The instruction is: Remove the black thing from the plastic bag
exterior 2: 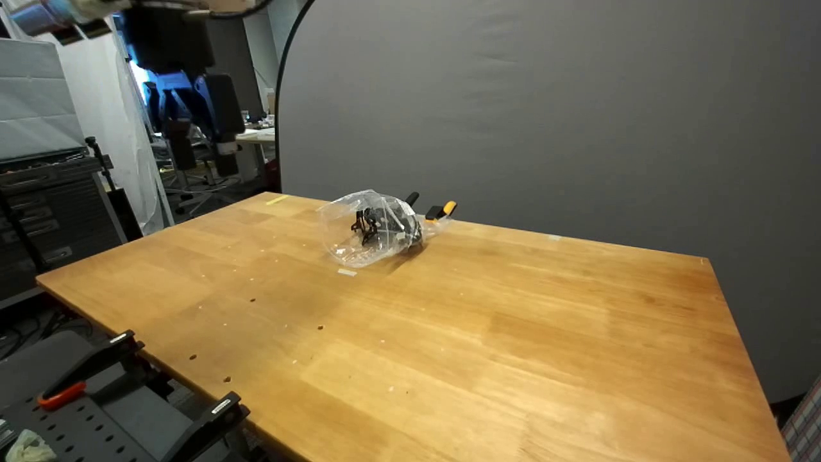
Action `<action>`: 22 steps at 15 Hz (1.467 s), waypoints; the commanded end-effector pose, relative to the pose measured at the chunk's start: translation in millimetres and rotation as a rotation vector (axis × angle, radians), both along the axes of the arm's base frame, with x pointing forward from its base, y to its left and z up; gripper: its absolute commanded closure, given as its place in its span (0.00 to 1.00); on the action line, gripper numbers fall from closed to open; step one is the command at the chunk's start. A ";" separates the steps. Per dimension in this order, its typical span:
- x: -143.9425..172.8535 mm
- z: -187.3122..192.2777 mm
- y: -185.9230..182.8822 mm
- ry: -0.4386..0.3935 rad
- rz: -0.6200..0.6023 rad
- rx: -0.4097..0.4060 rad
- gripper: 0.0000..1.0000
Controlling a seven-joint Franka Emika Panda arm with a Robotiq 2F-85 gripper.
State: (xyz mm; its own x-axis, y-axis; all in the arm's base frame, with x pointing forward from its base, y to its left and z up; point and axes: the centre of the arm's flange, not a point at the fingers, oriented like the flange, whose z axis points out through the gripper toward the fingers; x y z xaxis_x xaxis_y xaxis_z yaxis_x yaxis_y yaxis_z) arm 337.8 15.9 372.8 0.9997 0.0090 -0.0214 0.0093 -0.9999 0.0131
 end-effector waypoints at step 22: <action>205.9 -160.0 -12.8 -0.153 -0.453 0.159 0.00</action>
State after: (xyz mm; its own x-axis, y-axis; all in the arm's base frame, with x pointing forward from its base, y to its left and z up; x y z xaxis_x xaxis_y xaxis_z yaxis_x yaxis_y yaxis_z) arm 531.6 8.3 217.0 0.9214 -0.3848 0.0546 -0.3712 -0.9129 -0.1696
